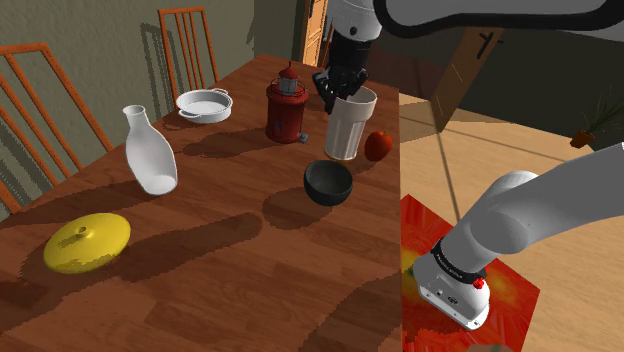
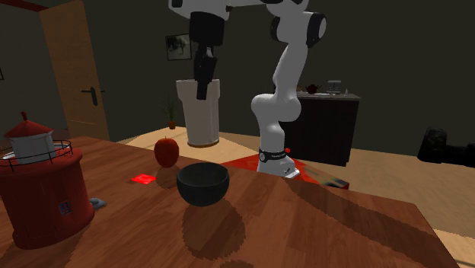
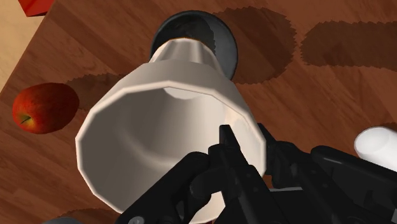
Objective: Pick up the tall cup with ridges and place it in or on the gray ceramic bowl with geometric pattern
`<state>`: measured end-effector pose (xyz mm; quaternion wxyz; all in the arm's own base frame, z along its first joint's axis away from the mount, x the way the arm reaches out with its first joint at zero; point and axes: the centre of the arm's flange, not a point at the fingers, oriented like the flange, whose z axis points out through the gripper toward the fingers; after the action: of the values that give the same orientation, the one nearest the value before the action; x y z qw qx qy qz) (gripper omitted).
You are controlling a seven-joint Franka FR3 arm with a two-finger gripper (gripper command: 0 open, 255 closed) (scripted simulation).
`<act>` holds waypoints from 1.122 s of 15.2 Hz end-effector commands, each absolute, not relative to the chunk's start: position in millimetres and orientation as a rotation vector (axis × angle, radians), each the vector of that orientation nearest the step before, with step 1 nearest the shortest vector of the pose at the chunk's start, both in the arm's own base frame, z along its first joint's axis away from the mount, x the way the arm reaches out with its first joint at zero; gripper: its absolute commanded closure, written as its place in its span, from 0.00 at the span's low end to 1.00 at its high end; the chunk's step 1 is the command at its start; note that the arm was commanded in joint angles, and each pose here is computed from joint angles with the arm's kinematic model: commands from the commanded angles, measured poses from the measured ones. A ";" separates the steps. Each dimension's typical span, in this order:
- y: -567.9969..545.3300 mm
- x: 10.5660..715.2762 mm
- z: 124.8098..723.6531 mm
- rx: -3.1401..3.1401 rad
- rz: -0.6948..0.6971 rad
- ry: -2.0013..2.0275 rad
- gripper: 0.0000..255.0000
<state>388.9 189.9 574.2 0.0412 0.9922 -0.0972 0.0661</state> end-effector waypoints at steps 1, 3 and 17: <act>190.3 388.3 563.4 3.038 0.204 -0.298 1.00; 190.3 388.3 552.9 3.038 0.204 -0.298 1.00; 190.3 388.2 482.6 3.038 0.204 -0.298 1.00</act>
<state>388.9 190.4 485.5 0.0412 0.9922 -0.0973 0.0661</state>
